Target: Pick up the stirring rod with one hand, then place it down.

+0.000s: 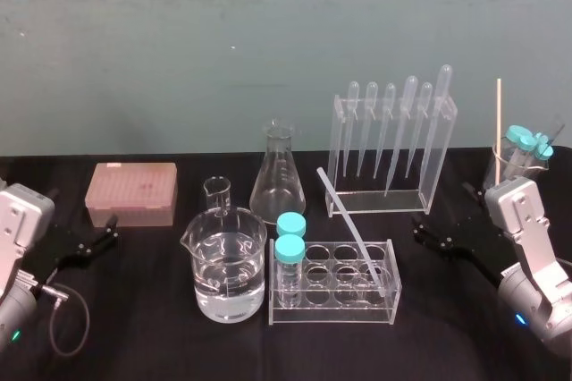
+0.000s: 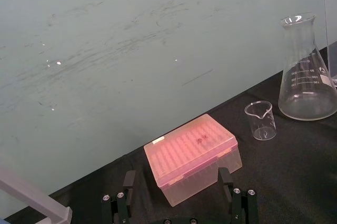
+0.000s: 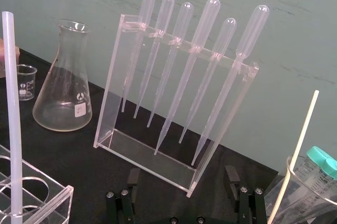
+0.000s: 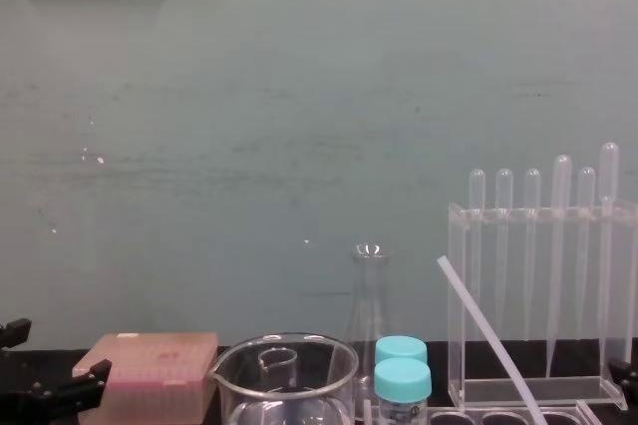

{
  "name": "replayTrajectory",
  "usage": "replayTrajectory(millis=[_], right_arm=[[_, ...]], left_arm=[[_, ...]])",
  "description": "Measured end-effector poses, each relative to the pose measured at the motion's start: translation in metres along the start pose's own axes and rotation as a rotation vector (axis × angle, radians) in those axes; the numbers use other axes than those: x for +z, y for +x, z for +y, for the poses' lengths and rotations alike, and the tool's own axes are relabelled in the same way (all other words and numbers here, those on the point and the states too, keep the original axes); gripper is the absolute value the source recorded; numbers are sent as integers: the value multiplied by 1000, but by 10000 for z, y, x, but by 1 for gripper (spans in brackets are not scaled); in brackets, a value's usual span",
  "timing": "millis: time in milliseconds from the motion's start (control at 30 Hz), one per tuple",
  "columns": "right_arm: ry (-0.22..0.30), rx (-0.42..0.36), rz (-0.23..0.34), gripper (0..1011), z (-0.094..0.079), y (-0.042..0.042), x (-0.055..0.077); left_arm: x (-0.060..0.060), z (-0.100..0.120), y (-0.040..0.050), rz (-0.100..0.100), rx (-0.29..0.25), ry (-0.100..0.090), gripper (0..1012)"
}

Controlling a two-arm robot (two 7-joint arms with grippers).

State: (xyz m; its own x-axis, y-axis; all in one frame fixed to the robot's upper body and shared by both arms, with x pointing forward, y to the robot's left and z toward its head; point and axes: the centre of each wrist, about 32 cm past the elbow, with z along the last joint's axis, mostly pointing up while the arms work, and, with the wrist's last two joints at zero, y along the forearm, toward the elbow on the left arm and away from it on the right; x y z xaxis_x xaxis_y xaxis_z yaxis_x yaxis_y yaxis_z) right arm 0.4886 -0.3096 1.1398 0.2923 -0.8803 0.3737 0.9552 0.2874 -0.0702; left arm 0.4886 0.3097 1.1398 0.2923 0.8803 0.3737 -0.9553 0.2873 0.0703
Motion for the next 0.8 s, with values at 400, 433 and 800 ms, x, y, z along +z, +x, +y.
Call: replayTrajectory(millis=[400, 433, 800], right_arm=[[0, 0, 0, 1003, 0, 0, 0], [0, 0, 0, 1003, 0, 0, 0], [0, 0, 0, 1003, 0, 0, 0]], left_arm=[[0, 0, 0, 0, 0, 0, 1000], [0, 0, 0, 0, 0, 0, 1000], [0, 0, 0, 0, 0, 0, 1000]])
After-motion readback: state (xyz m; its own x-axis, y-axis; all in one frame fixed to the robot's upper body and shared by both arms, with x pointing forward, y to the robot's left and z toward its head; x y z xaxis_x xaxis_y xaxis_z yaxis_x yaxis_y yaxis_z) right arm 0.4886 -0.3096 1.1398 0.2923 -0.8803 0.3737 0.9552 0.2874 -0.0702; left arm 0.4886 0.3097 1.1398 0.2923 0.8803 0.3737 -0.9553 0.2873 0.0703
